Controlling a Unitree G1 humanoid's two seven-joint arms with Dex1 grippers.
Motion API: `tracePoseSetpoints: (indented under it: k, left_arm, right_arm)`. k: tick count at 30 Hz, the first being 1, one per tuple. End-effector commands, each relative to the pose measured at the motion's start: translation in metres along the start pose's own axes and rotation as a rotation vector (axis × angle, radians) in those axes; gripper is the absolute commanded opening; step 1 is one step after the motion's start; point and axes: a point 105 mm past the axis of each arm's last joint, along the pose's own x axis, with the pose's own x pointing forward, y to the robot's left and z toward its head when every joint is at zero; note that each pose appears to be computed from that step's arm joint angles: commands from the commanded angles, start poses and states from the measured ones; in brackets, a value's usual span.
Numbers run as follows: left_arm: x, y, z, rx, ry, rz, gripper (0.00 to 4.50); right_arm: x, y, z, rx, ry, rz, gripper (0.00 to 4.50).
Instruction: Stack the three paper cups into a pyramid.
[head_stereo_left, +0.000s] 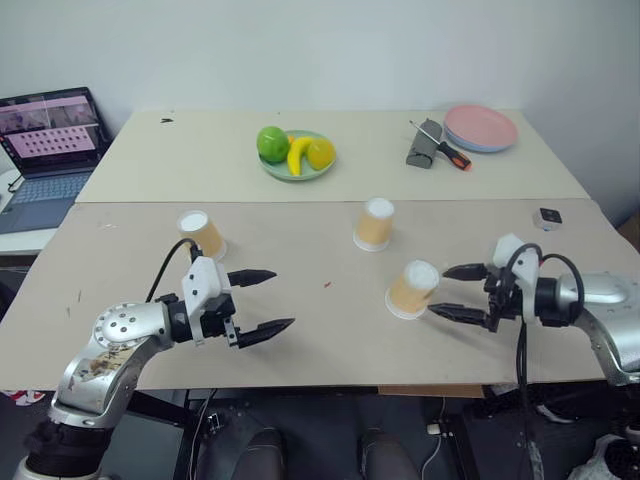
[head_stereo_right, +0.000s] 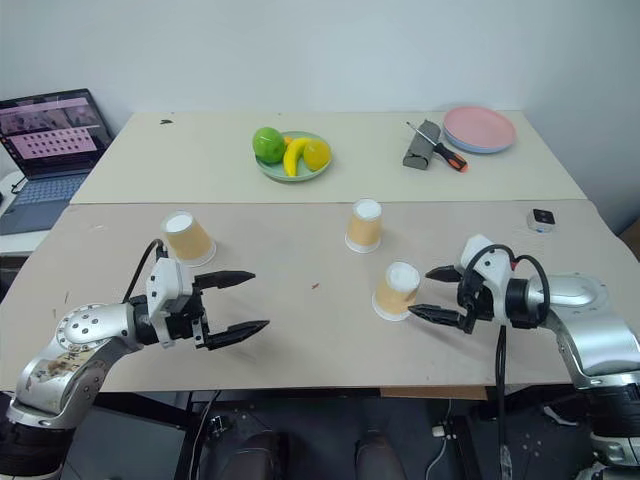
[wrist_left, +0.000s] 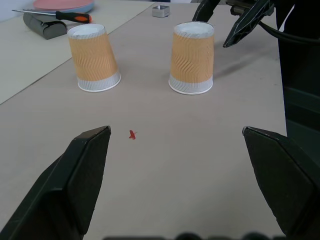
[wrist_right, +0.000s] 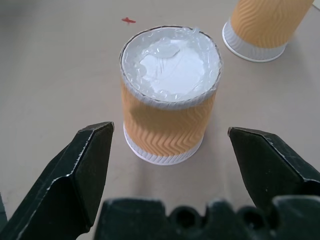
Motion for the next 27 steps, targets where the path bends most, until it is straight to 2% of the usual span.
tracePoseSetpoints:
  k: [1, 14, 27]
  left_arm:
    - [-0.002, -0.006, 0.008, 0.029, -0.004, -0.044, 4.50]
    - [-0.004, -0.007, 0.015, 0.021, -0.003, -0.047, 4.50]
    - [-0.005, -0.003, 0.017, 0.019, -0.004, -0.015, 4.50]
  right_arm:
    - [0.001, 0.002, 0.021, -0.046, -0.073, 0.021, 4.31]
    - [0.021, 0.000, 0.036, -0.051, -0.137, 0.047, 4.31]
    - [0.027, -0.010, 0.021, -0.026, -0.090, 0.024, 4.31]
